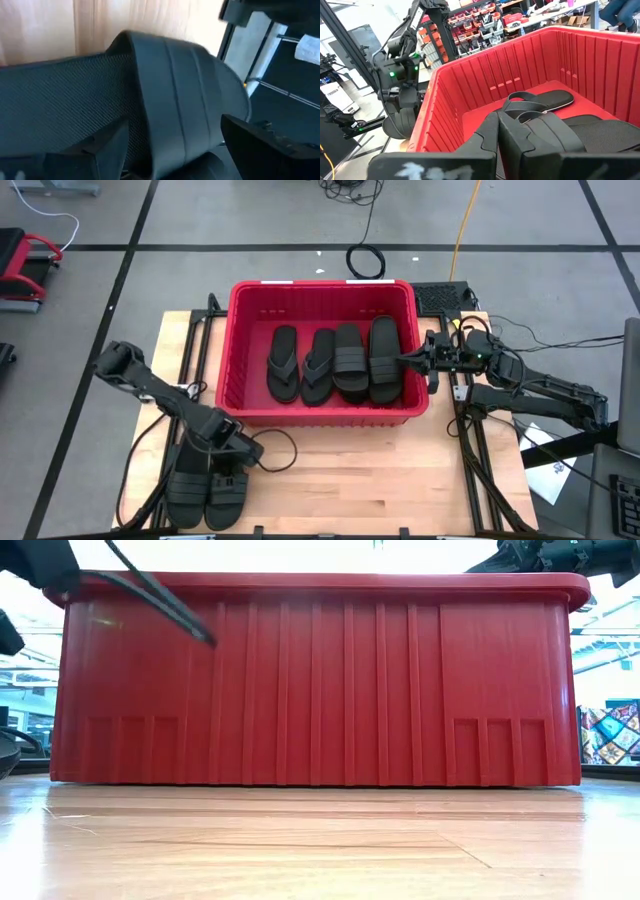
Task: Pick and place slides into bin
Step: Put the right slide into the bin
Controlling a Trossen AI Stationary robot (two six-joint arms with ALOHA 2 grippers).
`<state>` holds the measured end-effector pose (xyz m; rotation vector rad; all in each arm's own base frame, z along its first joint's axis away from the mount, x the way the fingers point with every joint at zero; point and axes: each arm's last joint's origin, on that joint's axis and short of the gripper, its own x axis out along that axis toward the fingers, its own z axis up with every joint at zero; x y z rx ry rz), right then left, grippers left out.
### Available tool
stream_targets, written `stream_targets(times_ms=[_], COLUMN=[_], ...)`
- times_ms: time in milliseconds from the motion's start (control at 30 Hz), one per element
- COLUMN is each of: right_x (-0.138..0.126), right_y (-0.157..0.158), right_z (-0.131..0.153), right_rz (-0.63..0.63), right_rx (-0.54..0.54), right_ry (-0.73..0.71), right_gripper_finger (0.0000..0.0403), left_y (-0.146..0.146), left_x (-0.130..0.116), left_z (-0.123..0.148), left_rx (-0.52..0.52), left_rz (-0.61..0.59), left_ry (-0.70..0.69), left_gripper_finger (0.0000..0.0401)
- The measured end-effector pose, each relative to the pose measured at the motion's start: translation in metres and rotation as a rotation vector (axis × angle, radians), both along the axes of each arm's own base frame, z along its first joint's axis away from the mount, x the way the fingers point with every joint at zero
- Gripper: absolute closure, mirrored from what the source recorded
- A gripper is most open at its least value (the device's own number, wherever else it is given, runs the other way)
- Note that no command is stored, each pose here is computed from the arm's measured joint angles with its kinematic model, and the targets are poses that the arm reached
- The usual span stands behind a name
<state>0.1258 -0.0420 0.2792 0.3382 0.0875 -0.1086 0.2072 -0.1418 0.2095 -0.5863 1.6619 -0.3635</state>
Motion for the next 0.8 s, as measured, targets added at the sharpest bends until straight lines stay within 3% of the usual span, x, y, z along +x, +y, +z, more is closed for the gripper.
stream_targets(times_ms=[300, 467, 600, 800], right_x=[0.0, -0.001, -0.001, -0.001], right_y=[0.0, 0.0, 0.0, 0.0], right_z=[-0.002, -0.004, -0.004, -0.004], right_rz=[0.002, 0.003, 0.005, 0.006], right_rx=[0.01, 0.011, -0.002, -0.013], right_ry=[0.024, 0.042, 0.043, 0.044], right_gripper_finger=[0.0403, 0.0403, 0.0403, 0.0403], left_y=[-0.006, -0.013, -0.015, -0.018], left_x=[0.007, 0.012, 0.013, 0.011], left_z=[-0.02, -0.023, -0.023, -0.021], left_rx=[-0.034, -0.085, -0.105, -0.121], left_rz=[-0.008, -0.03, -0.061, -0.127], left_ry=[0.085, 0.052, 0.018, -0.038], left_gripper_finger=[0.0108, 0.0141, 0.0214, 0.0378])
